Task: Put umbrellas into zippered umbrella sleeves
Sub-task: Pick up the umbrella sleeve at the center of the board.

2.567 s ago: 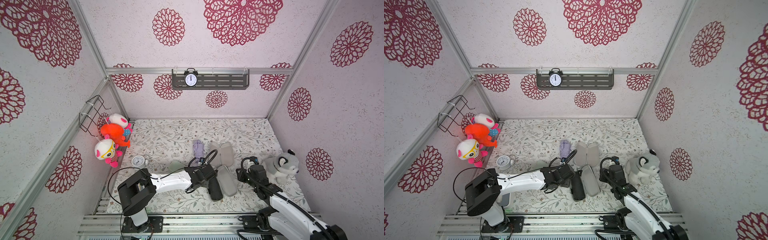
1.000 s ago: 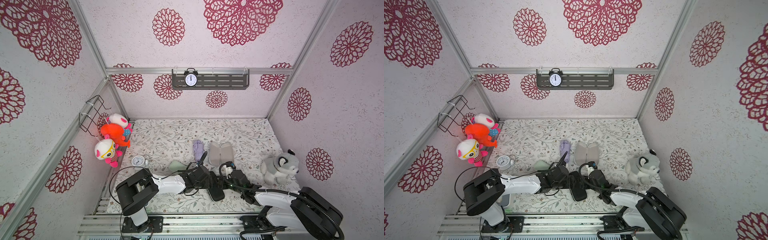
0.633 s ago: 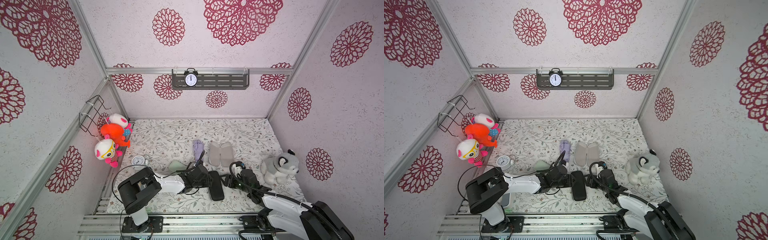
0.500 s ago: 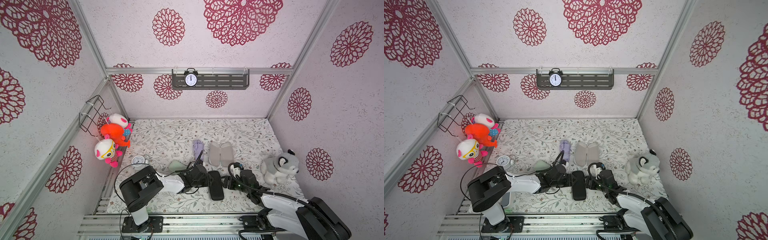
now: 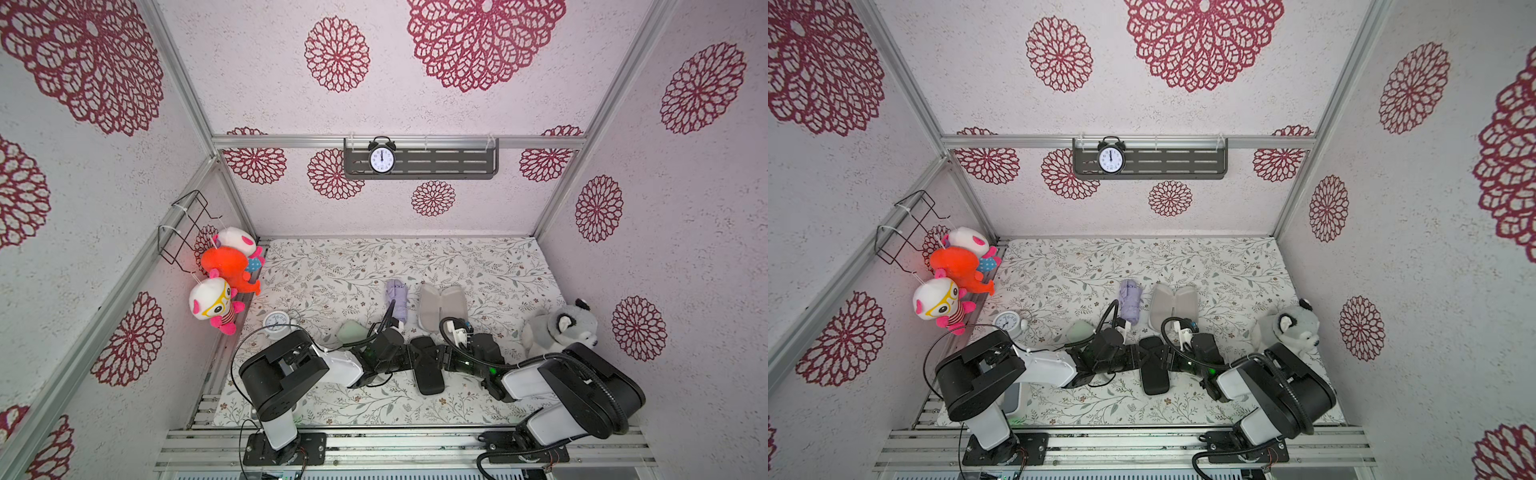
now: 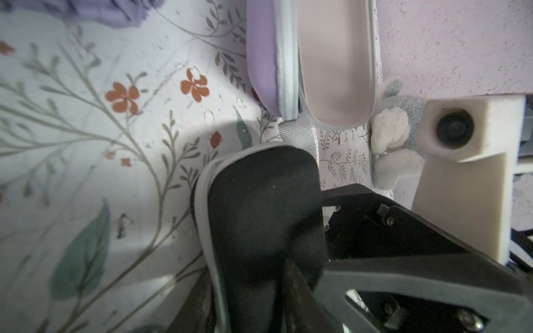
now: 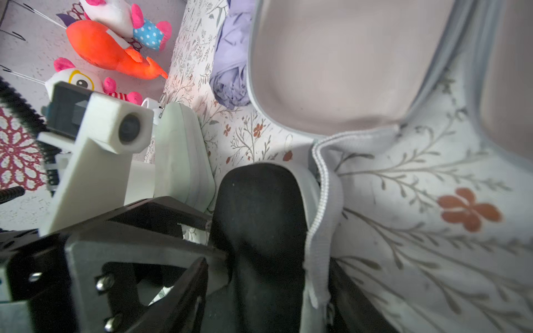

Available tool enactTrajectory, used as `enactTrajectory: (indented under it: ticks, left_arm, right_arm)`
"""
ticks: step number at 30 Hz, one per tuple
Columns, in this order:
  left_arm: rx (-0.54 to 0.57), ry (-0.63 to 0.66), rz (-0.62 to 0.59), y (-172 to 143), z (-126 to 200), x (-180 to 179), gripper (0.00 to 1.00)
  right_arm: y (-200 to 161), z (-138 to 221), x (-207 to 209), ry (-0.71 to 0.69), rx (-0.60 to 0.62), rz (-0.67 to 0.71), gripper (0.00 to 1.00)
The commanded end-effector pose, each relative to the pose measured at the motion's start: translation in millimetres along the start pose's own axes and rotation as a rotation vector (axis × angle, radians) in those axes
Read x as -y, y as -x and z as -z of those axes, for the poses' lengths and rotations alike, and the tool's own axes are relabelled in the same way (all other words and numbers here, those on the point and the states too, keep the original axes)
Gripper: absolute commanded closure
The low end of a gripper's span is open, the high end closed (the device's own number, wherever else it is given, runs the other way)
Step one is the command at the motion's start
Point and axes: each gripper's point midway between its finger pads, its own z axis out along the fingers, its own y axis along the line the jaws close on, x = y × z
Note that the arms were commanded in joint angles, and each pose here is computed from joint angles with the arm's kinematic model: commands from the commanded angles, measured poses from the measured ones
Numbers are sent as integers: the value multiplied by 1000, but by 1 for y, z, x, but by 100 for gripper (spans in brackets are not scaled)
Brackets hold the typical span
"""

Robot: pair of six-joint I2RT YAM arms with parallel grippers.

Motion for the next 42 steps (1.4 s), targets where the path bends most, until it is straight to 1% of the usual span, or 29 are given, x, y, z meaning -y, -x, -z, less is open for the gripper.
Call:
enactTrajectory:
  ticks: [1,2,4,6,7,9,10,13,15,16,18,19,20,21,22,23,24,25,27,30,31,33,34,35,39,42]
  left_arm:
    - [-217,391,-35,-65,7,-115,100]
    - [-225,377,-31,-66,4,-114,100]
    - [-228,346,-12,-67,2,-114,100]
    - [-204,310,-1,-64,4,-113,100]
    - [-187,276,-2,-59,5,-108,100]
    - [-176,204,4,-55,4,-96,100]
    - [-178,167,3,-54,2,-89,100]
    - [-179,74,18,-53,-4,-72,100]
    - [-173,31,30,-51,-5,-66,100]
    - [-165,31,29,-50,-5,-66,100]
    - [-173,76,2,-49,-5,-70,100]
    - [-177,95,-22,-49,-5,-71,100]
    - [-185,95,-44,-50,-7,-70,100]
    - [-197,69,-44,-53,-9,-68,100]
    - [-206,44,-13,-55,-11,-69,100]
    - [-227,35,25,-62,-16,-78,100]
    - [-223,-1,50,-64,-16,-79,100]
    - [-221,-7,62,-67,-16,-84,100]
    - [-240,1,44,-71,-16,-87,100]
    - [-231,-66,25,-65,-11,-69,100]
    - [-225,-70,18,-62,-10,-65,100]
    - [-224,-29,-6,-60,-7,-67,100]
    - [-200,-42,-33,-52,-2,-56,100]
    - [-194,-42,-43,-50,0,-54,99]
    - [-165,-64,-67,-44,8,-45,90]
    - [-151,-63,-74,-44,9,-47,78]
  right_arm:
    - [-52,-10,-22,114,-227,-76,41]
    - [-51,-9,-23,119,-222,-76,41]
    - [-52,-6,-11,44,-225,-51,41]
    - [-51,-1,-5,-1,-220,-38,45]
    - [-49,0,-6,0,-219,-33,46]
    - [-49,-1,-8,17,-224,-34,46]
    - [-49,-3,-9,25,-228,-37,48]
    - [-50,-7,-15,78,-225,-59,58]
    - [-48,-6,-26,144,-217,-73,61]
    - [-46,-6,-32,171,-214,-68,59]
    - [-45,-9,-32,150,-212,-52,45]
    - [-47,-11,-29,119,-222,-38,43]
    - [-47,-13,-30,115,-229,-28,43]
    - [-47,-14,-36,137,-233,-23,43]
    - [-46,-14,-41,164,-232,-24,46]
    - [-46,-14,-42,171,-233,-25,48]
    - [-47,-14,-39,155,-232,-20,49]
    - [-47,-15,-36,143,-231,-17,52]
    - [-48,-15,-38,166,-224,-26,56]
    - [-47,-15,-40,176,-210,-28,67]
    - [-46,-14,-41,173,-201,-21,70]
    - [-42,-10,-45,184,-178,-11,74]
    - [-40,-8,-49,196,-166,0,78]
    - [-37,-6,-53,206,-155,10,80]
    - [-26,4,-64,222,-94,65,90]
    - [-19,11,-63,180,-49,124,93]
